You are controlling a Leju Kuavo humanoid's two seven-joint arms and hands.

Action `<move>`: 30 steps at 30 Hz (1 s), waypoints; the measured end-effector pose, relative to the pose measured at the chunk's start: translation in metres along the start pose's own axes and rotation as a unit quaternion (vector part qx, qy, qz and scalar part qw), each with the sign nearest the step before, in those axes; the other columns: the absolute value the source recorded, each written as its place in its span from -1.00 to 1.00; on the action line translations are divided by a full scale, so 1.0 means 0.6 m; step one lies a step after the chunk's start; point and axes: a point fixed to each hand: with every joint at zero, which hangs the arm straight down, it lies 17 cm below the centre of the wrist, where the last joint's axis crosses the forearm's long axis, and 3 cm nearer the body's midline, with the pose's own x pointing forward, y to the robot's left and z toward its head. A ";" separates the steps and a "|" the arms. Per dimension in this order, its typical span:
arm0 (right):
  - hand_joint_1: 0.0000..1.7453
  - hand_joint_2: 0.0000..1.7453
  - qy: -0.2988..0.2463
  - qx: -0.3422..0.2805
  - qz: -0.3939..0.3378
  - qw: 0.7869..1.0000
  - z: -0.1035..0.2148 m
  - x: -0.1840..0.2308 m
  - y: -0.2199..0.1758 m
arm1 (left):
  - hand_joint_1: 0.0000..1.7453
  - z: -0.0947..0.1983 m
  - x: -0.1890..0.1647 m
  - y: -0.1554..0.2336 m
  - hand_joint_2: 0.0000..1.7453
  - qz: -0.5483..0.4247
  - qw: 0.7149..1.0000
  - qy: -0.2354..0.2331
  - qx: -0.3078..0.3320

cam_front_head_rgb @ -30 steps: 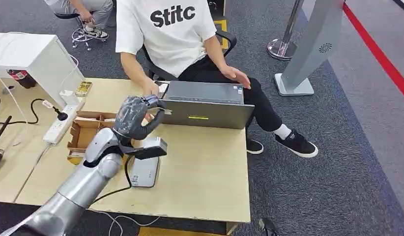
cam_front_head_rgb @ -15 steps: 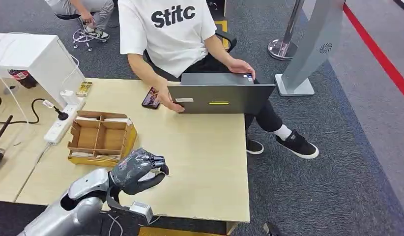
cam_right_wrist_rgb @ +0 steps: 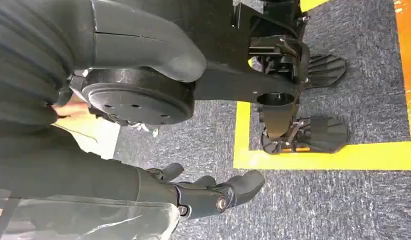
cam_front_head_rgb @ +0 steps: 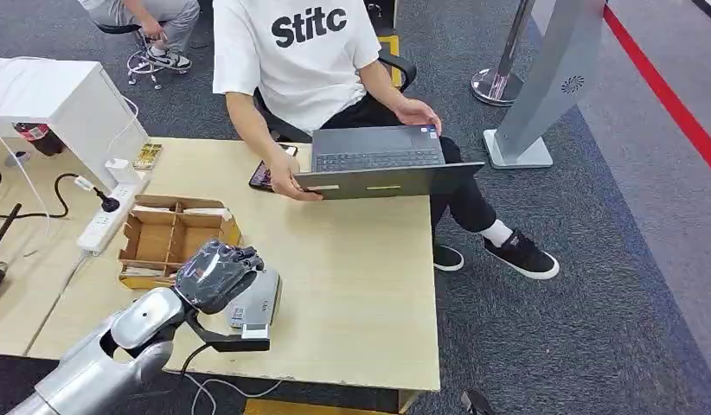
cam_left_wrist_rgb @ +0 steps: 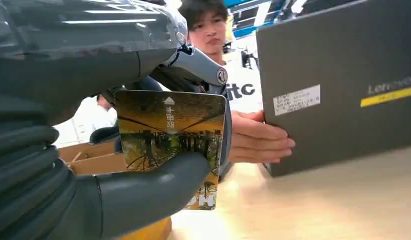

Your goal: Pass the card to the sensor for recognition and then transmit it.

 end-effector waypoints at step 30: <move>-1.00 1.00 -0.002 -0.003 0.027 1.000 0.002 0.011 0.010 | 1.00 -0.074 0.032 0.017 1.00 0.055 0.993 0.009 0.105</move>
